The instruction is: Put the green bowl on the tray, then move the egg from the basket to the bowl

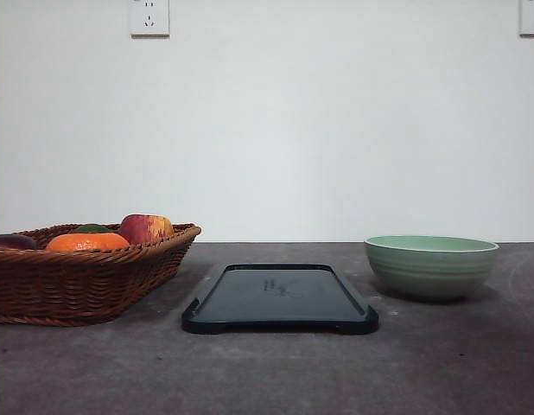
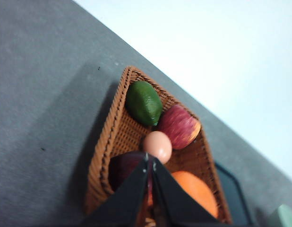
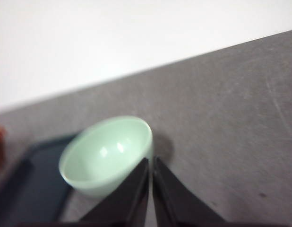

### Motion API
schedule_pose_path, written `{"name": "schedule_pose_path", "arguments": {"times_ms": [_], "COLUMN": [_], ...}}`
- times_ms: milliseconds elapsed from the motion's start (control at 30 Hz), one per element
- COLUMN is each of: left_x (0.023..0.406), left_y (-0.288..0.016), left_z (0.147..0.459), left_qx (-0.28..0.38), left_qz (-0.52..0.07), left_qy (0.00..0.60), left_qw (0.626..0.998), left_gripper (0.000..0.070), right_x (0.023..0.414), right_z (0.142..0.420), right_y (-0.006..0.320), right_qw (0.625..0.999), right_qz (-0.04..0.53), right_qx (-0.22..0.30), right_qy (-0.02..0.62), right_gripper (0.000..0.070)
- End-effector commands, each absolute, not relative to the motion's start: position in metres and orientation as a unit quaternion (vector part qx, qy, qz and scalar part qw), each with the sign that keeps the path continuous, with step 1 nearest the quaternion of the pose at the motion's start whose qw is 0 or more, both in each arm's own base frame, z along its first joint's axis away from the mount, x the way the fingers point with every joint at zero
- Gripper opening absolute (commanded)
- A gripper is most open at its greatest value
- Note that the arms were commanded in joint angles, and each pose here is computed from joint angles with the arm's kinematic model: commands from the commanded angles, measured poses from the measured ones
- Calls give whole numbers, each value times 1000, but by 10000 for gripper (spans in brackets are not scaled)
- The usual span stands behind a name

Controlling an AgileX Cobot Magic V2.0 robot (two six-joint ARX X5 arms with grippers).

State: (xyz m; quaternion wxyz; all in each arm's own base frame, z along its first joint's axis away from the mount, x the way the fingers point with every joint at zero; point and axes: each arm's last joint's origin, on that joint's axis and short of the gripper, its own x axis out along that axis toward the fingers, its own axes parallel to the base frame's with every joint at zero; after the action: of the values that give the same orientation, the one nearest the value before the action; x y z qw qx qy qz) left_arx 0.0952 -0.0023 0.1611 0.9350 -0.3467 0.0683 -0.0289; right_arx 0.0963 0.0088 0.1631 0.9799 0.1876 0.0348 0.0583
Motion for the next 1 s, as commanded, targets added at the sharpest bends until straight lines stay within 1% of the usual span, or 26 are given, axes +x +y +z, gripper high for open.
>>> {"name": "schedule_pose_path", "arguments": {"times_ms": [0, 67, 133, 267, 367, 467, 533, 600, 733, 867, 967], "left_x": [97, 97, 96, 92, 87, 84, 84, 85, 93, 108, 121], "left_y": [-2, -2, -2, -2, -2, -1, -1, -1, -1, -1, -2], "left_z": [158, 164, 172, 192, 210, 228, 239, 249, 266, 285, 296], "left_qx": [-375, -358, -322, -225, -169, -145, -146, -146, -148, -146, -138], "left_qz": [-31, -41, -52, -59, -53, -39, -36, -34, -27, -20, -28], "left_qy": [61, 36, 9, -27, -55, -72, -74, -62, -10, 39, 75], "left_qw": [925, 932, 945, 972, 983, 986, 986, 987, 989, 988, 987], "left_gripper": [0, 0, 0, 0, 0, 0, 0, 0, 0, 0, 0], "right_x": [97, 96, 95, 92, 90, 91, 93, 97, 107, 120, 130], "right_z": [167, 173, 179, 193, 206, 217, 224, 231, 242, 254, 264], "right_y": [9, 9, 9, 9, 8, 9, 9, 10, 12, 13, 15], "right_qw": [968, 969, 972, 980, 984, 989, 991, 991, 990, 988, 985], "right_qz": [62, 67, 69, 72, 72, 70, 71, 79, 95, 99, 107], "right_qx": [241, 239, 225, 181, 156, 128, 109, 106, 97, 84, 75], "right_qy": [17, -3, -13, -32, -42, -34, -18, 1, 39, 81, 109], "right_gripper": [7, 7, 7, 7, 7, 7, 7, 7, 7, 7, 7]}}
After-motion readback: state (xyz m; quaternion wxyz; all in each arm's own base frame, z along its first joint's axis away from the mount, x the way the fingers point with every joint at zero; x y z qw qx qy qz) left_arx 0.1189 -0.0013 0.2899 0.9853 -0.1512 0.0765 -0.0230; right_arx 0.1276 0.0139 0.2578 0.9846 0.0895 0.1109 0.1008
